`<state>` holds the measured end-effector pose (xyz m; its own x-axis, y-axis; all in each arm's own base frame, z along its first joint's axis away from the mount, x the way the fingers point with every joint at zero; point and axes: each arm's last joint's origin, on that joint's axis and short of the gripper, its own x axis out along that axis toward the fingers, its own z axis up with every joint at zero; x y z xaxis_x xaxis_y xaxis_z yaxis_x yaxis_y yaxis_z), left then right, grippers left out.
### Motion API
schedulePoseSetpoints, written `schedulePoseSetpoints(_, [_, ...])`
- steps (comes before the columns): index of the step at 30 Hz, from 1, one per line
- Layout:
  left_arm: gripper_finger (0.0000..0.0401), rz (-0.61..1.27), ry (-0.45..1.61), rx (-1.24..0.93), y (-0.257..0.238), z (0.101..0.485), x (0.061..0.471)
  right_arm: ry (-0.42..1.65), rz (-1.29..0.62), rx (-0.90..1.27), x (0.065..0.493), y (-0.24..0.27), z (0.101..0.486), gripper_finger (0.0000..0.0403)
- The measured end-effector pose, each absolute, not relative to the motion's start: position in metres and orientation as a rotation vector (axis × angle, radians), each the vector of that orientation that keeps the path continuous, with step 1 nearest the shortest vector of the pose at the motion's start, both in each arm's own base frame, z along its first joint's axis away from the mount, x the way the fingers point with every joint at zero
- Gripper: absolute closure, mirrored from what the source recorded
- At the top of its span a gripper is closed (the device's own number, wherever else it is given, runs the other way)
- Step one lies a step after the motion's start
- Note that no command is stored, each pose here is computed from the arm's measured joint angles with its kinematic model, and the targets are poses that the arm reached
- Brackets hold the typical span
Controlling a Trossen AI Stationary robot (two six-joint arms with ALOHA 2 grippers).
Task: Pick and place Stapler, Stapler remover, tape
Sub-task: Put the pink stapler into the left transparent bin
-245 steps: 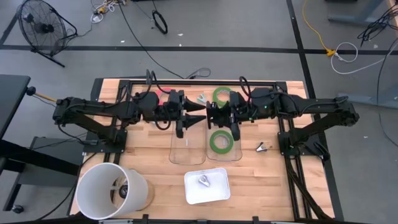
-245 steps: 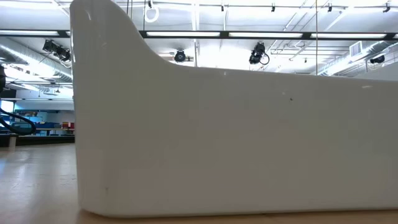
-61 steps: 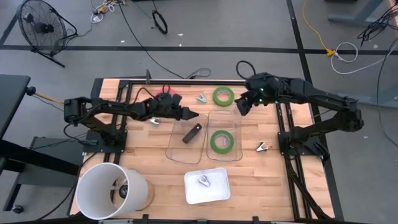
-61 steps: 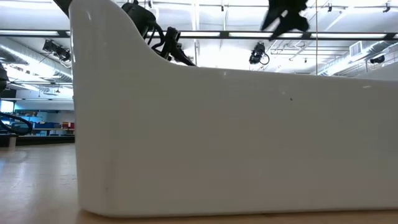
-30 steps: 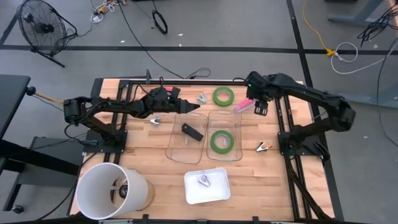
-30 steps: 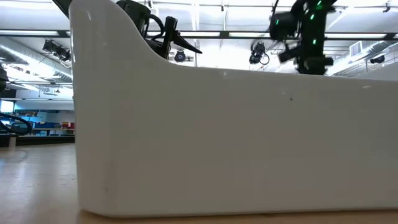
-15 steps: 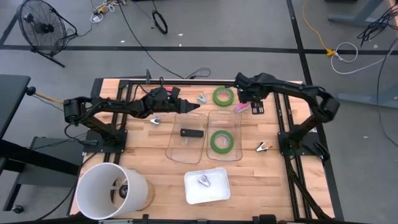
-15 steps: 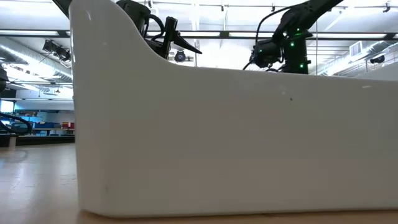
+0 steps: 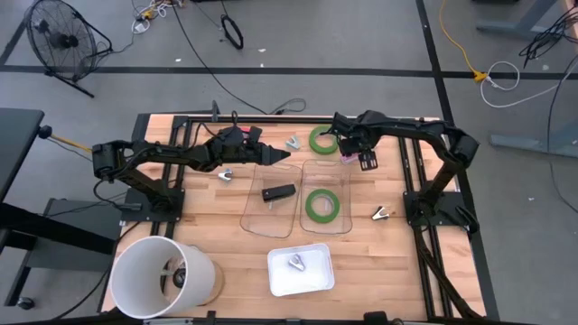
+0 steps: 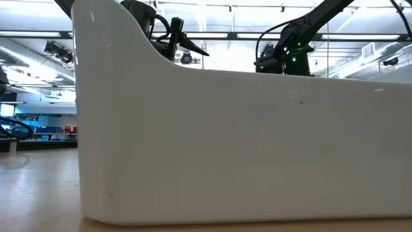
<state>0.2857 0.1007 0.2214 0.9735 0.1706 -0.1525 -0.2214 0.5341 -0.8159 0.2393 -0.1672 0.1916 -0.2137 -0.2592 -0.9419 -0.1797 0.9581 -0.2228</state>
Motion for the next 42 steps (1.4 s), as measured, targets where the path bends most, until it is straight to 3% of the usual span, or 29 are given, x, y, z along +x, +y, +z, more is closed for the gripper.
schedulePoseSetpoints(11, [0.0071, 0.232, 0.059, -0.956, 0.101, 0.221, 0.286, 1.811, -0.108, -0.36, 0.249, -0.171, 0.177, 0.0193])
schedulePoseSetpoints(17, [0.0071, 0.232, 0.059, -0.957, 0.101, 0.221, 0.286, 1.893, -0.222, -0.524, 0.249, -0.168, 0.185, 0.0193])
schedulePoseSetpoints(23, [0.0071, 0.231, 0.059, -0.957, 0.101, 0.221, 0.286, 1.881, -0.139, -0.342, 0.244, -0.157, 0.185, 0.0193])
schedulePoseSetpoints(42, [0.0071, 0.232, 0.058, -0.961, 0.101, 0.221, 0.286, 1.757, -0.16, -0.396, 0.257, -0.161, 0.184, 0.0193])
